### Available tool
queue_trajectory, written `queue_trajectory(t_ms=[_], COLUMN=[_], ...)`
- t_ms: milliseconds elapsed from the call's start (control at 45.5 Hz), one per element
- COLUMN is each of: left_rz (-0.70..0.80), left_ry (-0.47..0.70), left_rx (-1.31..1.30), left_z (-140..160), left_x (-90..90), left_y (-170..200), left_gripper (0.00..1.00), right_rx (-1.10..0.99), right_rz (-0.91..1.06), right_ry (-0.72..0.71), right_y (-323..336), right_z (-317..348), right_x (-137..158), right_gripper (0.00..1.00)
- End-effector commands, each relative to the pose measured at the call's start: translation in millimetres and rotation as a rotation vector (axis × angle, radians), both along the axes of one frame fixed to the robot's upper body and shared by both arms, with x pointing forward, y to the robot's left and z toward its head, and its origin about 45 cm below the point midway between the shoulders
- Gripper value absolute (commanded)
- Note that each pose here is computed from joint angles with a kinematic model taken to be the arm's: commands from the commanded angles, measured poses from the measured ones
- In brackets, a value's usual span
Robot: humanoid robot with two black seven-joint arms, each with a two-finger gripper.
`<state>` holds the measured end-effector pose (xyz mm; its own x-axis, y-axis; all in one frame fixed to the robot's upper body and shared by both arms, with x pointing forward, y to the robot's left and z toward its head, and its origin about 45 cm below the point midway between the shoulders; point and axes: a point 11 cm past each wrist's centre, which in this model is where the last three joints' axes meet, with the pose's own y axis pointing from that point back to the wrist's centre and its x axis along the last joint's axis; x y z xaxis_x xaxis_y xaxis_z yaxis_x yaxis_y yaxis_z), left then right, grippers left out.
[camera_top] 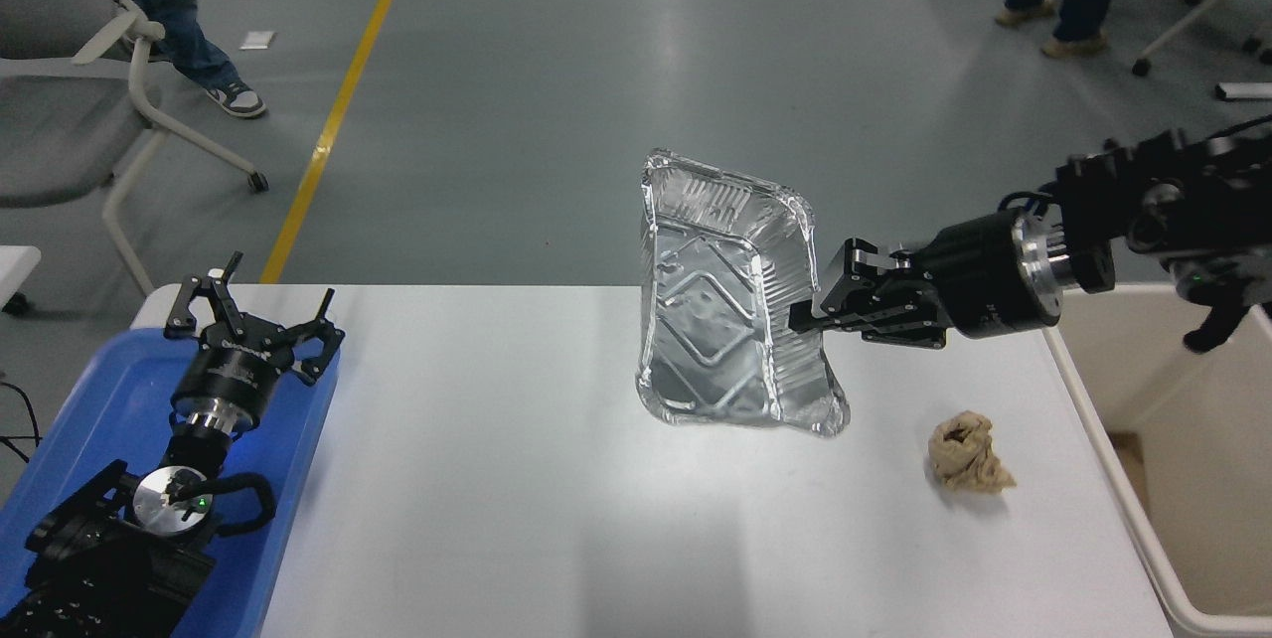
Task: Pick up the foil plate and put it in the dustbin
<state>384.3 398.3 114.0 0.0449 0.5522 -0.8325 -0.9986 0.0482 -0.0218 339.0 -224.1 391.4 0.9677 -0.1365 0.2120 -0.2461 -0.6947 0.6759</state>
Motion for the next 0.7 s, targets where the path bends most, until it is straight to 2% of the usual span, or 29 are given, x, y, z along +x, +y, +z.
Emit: queue_trajectory(t_ms=[0,132,264,484,681], left_rz=[0.001,0.001,0.001,0.001,0.001], left_ry=[-0.001,0.000,0.000,0.000,0.000], left_rx=[0.000,0.000,0.000,0.000,0.000], left_z=[0,0,0,0,0], left_x=[0.1,-0.2,-0.2,-0.2,-0.2], left_y=[0,0,0,0,0], left_gripper=[0.99,0.99,0.99,0.99,0.99], right_rx=[0.004,-0.006,-0.024,-0.091,-0.202], right_rz=[0.111,0.139,0.156,0.136,0.019], right_ry=[-0.146,-0.285,-0.354,-0.340,-0.280], right_y=[1,4,4,-12,-69], right_z=[100,143,163,151,113], right_x=[-19,-27,-33,-28,6], right_gripper=[0.00,0.00,0.00,0.00,0.00])
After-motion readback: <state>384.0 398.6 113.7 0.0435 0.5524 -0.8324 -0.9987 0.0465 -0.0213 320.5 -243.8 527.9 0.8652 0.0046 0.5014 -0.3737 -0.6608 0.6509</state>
